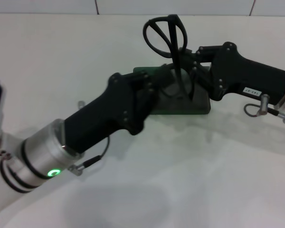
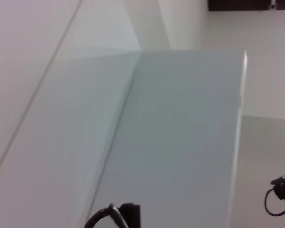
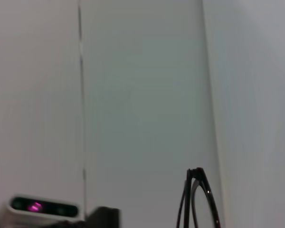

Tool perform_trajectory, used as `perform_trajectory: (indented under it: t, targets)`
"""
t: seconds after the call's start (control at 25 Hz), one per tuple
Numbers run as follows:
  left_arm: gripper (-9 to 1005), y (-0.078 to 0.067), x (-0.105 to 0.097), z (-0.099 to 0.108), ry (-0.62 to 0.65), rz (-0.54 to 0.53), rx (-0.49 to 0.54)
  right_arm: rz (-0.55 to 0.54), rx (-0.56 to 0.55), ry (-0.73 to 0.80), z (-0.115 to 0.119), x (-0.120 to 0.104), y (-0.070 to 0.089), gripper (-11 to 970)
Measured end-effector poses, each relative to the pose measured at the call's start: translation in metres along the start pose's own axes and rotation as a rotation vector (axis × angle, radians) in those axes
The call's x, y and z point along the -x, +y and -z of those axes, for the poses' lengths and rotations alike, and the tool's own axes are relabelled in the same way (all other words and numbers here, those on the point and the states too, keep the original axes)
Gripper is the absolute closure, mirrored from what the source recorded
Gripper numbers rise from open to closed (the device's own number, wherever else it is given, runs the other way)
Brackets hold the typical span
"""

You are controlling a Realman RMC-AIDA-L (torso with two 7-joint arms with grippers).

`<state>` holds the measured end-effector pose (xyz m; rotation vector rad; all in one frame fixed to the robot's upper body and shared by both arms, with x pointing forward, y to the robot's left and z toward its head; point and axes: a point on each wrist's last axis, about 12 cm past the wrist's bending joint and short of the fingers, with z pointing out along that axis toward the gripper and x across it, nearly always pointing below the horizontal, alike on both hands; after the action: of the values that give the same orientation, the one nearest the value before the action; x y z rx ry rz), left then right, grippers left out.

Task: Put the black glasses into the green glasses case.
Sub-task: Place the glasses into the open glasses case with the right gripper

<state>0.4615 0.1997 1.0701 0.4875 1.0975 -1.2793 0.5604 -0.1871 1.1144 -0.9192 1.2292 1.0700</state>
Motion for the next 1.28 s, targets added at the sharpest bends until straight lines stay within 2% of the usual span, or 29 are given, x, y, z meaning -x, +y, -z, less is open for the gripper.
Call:
perform_trajectory:
  t: [0.04,0.08,0.2,0.36,0.52,0.72,0.8,0.96,1.04,1.28]
  targets:
    - [963,-0.001,0.002,0.01,-0.019,-0.007,0.033,0.004,-0.008,0.017,0.002,0.001,-0.004,905]
    - [963,-0.001,0.002,0.01,-0.019,-0.007,0.033,0.003,-0.011,0.032,0.003,0.002,-0.006,905]
    - [963,-0.002,0.008,0.029,-0.06,-0.025,0.102,0.002,0.001,0.1,-0.002,0.006,-0.012,905]
    - [963,-0.001,0.012,0.052,-0.067,-0.043,0.201,0.056,0.07,0.283,-0.018,0.016,-0.009,905]
    - [963,0.0,0.012,0.066,-0.048,-0.053,0.265,0.188,0.126,0.571,-0.042,0.037,0.0,905]
    - [963,0.001,0.017,0.077,-0.046,-0.085,0.304,0.346,0.071,0.933,-0.063,0.057,0.001,905]
    - [963,0.001,0.02,0.084,-0.05,-0.099,0.328,0.402,0.053,1.011,-0.066,0.059,-0.001,904]
    - [962,0.001,0.029,0.099,-0.023,-0.118,0.343,0.474,0.077,1.041,-0.073,0.065,0.005,904]
    - [962,0.0,0.033,0.105,0.012,-0.118,0.306,0.504,0.104,1.035,-0.082,0.065,0.01,904]
    - [962,-0.004,0.039,0.107,0.024,-0.119,0.241,0.623,0.145,1.095,-0.102,0.053,0.02,904]
